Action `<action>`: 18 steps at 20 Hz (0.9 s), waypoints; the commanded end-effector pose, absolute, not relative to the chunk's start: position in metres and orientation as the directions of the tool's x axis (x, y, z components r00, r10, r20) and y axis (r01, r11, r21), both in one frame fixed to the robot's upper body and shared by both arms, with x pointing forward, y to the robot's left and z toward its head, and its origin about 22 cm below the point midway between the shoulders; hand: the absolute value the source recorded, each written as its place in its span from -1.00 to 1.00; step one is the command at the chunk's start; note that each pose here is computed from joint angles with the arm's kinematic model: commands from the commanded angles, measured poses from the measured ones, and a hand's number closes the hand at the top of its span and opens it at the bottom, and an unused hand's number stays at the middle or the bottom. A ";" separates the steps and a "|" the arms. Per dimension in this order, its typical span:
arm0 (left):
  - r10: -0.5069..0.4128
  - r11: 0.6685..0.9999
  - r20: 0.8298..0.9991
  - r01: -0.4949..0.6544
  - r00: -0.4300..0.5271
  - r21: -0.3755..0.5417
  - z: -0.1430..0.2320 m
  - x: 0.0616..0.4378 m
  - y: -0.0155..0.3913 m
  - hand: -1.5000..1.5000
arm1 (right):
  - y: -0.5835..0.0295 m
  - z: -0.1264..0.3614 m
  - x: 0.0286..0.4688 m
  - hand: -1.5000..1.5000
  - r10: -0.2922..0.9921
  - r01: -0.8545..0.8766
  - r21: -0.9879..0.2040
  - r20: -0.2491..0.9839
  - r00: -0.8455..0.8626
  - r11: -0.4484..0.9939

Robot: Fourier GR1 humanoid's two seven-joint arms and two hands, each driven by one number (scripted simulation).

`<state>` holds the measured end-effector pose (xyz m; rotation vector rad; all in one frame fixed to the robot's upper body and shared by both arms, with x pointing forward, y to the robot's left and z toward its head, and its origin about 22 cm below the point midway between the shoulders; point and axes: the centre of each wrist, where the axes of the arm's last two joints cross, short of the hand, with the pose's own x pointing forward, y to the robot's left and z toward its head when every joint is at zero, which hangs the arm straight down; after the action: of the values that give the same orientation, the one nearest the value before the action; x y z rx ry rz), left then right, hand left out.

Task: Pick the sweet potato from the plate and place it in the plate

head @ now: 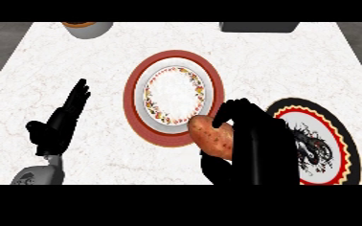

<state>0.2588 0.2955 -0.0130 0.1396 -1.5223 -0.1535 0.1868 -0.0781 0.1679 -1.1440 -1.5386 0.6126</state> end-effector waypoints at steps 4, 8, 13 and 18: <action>-0.185 0.983 0.982 0.015 0.047 0.185 -0.027 0.256 0.301 0.00 | -0.038 0.146 0.252 1.00 0.867 0.296 -0.836 0.496 0.047 0.462; -0.202 0.979 0.979 0.011 0.016 0.202 -0.022 0.254 0.301 0.00 | -0.017 0.140 0.287 1.00 0.868 0.281 -0.845 0.491 0.072 0.455; -0.186 0.982 0.982 0.020 0.029 0.186 -0.015 0.266 0.288 0.00 | -0.016 0.110 0.305 1.00 0.800 0.325 -0.778 0.592 0.097 0.537; -0.191 0.981 0.982 0.040 0.005 0.191 -0.016 0.262 0.293 0.00 | -0.011 0.116 0.331 -1.00 0.734 0.384 -0.733 0.655 0.179 0.561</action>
<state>0.2608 0.2935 -0.0181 0.1235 -1.5388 -0.1757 0.3132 -0.0188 0.1174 -1.0334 -1.5245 0.5083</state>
